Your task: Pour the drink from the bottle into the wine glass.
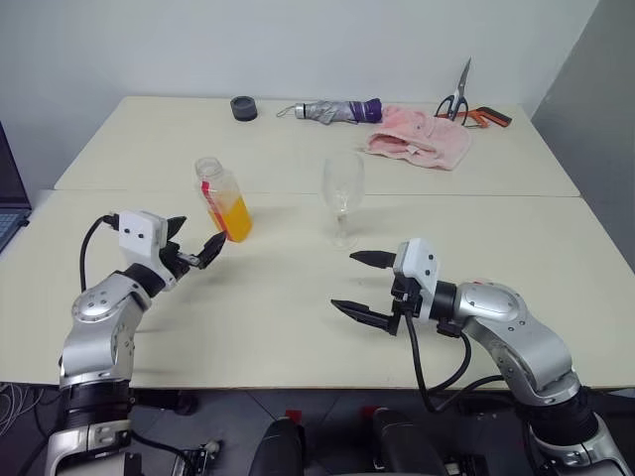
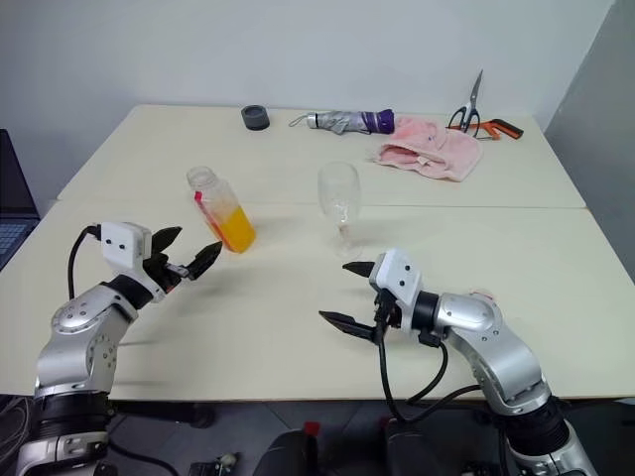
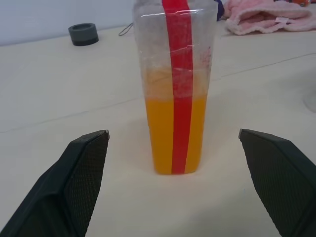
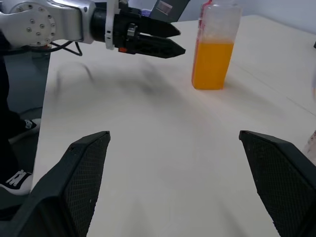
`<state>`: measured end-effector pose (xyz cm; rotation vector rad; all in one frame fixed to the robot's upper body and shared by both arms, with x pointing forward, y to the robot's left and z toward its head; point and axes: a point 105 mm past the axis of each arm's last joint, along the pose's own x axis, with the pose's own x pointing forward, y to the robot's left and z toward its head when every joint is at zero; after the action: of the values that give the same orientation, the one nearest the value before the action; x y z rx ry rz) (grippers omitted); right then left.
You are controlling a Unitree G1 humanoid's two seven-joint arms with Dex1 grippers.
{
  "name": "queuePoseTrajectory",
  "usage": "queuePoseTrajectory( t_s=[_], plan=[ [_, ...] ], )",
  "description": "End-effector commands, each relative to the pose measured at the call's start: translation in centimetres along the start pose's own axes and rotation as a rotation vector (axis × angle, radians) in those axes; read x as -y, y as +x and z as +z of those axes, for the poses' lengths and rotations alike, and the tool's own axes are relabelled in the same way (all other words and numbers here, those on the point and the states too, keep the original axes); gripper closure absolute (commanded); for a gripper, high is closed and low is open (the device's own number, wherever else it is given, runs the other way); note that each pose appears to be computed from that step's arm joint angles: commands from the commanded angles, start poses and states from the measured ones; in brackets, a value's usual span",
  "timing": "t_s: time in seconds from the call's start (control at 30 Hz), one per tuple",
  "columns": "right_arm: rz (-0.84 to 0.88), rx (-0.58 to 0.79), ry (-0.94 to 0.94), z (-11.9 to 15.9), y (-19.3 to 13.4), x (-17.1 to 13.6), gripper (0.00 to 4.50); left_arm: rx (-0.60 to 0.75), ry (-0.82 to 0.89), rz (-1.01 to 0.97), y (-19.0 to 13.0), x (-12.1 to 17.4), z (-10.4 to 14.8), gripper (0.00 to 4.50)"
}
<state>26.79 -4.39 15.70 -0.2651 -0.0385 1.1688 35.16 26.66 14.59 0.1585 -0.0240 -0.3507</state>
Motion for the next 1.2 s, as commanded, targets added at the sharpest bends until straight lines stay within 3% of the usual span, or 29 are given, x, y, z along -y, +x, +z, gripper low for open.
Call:
queuePoseTrajectory(
  t_s=[0.03,0.83,0.97,1.13,1.2],
  plan=[
    [0.02,0.041,-0.087,1.8,0.1,-0.6,0.03,0.033,0.049,-0.011,0.6,-0.5,1.5,0.0],
    [-0.006,0.037,-0.093,1.8,0.1,0.0,0.03,0.082,0.052,-0.062,6.1,-0.5,2.7,0.0],
    [-0.013,0.042,-0.088,1.9,0.2,0.1,0.0,0.087,0.047,-0.062,6.4,-0.7,2.7,0.79],
    [-0.024,0.051,-0.085,1.9,0.1,0.2,0.0,0.092,0.033,-0.085,6.5,-0.3,2.5,2.42],
    [-0.032,0.056,-0.089,2.0,0.1,0.4,0.0,0.1,-0.001,-0.092,6.6,-0.2,2.5,2.73]
  ],
)
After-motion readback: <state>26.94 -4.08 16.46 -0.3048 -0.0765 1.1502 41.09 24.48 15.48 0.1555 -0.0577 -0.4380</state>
